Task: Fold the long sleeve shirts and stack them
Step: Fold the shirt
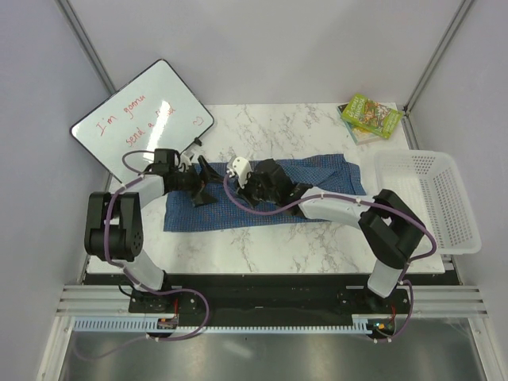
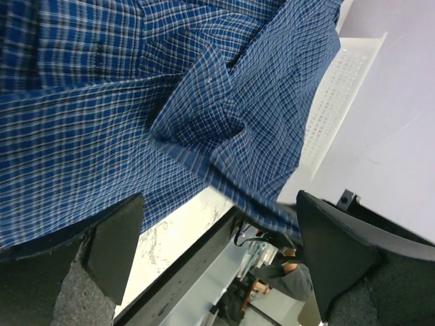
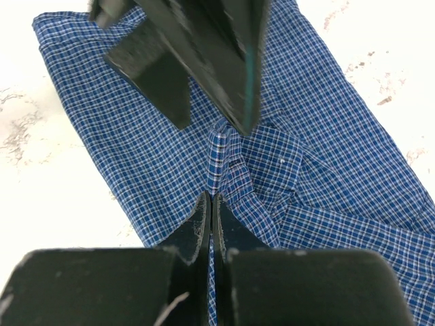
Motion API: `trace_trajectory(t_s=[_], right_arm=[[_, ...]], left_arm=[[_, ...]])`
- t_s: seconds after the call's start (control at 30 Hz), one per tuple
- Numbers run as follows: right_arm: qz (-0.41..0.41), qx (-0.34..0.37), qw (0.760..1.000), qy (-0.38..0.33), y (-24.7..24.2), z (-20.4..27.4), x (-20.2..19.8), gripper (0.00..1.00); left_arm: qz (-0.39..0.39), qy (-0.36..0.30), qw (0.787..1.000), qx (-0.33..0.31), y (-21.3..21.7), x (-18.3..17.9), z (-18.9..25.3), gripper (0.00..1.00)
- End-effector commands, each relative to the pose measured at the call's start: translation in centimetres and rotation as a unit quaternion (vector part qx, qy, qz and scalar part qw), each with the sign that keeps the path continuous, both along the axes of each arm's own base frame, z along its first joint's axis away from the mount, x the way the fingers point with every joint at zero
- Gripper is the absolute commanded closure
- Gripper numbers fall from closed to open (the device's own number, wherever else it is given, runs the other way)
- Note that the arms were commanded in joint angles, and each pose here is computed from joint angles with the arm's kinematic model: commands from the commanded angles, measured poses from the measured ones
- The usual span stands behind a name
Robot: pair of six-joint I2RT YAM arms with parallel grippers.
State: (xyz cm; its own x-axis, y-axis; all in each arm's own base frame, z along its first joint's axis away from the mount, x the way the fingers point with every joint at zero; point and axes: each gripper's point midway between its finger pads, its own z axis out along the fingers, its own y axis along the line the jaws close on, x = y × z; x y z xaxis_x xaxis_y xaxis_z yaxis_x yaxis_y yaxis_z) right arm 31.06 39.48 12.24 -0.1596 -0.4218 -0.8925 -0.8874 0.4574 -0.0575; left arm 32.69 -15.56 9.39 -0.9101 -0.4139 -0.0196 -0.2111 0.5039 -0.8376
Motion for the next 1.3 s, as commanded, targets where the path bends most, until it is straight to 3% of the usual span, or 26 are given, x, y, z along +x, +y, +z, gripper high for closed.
trace_trajectory(t_s=[0.0,0.13,0.17,0.23,0.33,0.37,0.47,0.5,0.57,0.6,0.63,0.7,0.83,0.97,1.03,1.1,1.27], right_arm=[[0.030,0.013,0.999,-0.026,1.2,1.5,-0.6,1.00],[0.041,0.006,0.999,-0.034,1.5,1.4,-0.9,1.00],[0.043,0.005,0.998,-0.034,1.6,1.4,-1.1,1.00],[0.038,0.001,0.999,-0.036,1.3,1.3,-1.0,1.00],[0.029,-0.010,0.999,-0.040,0.9,1.2,-0.8,0.91],[0.025,-0.013,0.999,-0.044,0.6,1.4,-0.6,0.88],[0.015,-0.022,0.999,-0.043,-0.4,2.6,-0.3,0.70],[0.013,-0.019,0.999,-0.041,-0.8,3.6,-0.2,0.51],[0.015,-0.016,1.000,-0.004,-2.6,4.8,0.4,0.36],[0.012,-0.002,1.000,0.009,-3.3,6.1,0.7,0.22],[0.037,0.018,0.999,0.029,-3.6,7.7,0.2,0.15],[-0.002,0.053,0.998,0.034,-6.6,10.5,2.5,0.03],[-0.060,0.085,0.994,0.015,-11.2,14.4,5.4,0.02],[-0.125,0.090,0.988,0.018,-16.3,14.4,7.9,0.02],[-0.146,0.084,0.985,0.036,-18.2,13.3,8.6,0.02],[-0.153,0.078,0.984,0.047,-19.0,12.3,8.7,0.02],[-0.157,0.066,0.983,0.065,-20.0,10.8,8.8,0.02]], left_arm=[[0.010,0.023,1.000,-0.012,-1.9,1.3,0.1,0.01],[-0.005,0.036,0.999,-0.013,-3.0,0.8,-0.7,0.03],[-0.007,0.034,0.999,-0.016,-3.2,0.9,-0.7,0.14],[-0.008,0.030,0.999,-0.016,-3.2,1.2,-0.6,0.24],[-0.024,0.013,0.999,-0.025,-3.5,1.5,0.4,0.50],[-0.027,0.002,0.999,-0.024,-3.5,1.7,0.9,0.71],[-0.044,-0.032,0.998,-0.016,-3.6,2.3,2.4,0.98],[-0.051,-0.038,0.998,-0.013,-3.8,2.4,2.8,0.98],[-0.078,-0.063,0.995,0.005,-4.3,2.7,3.7,0.98],[-0.091,-0.076,0.993,0.005,-4.7,2.7,4.2,0.98],[-0.124,-0.100,0.987,0.019,-5.4,2.5,5.1,0.98],[-0.154,-0.131,0.979,0.029,-6.3,2.3,6.2,0.98],[-0.230,-0.225,0.945,0.062,-8.9,1.7,9.3,0.98],[-0.280,-0.284,0.913,0.088,-9.8,1.1,10.8,0.98],[-0.319,-0.338,0.879,0.110,-9.9,0.8,11.3,0.98],[-0.351,-0.363,0.849,0.157,-8.8,0.7,9.6,0.98],[-0.396,-0.383,0.797,0.248,-5.3,0.4,6.0,0.98]])
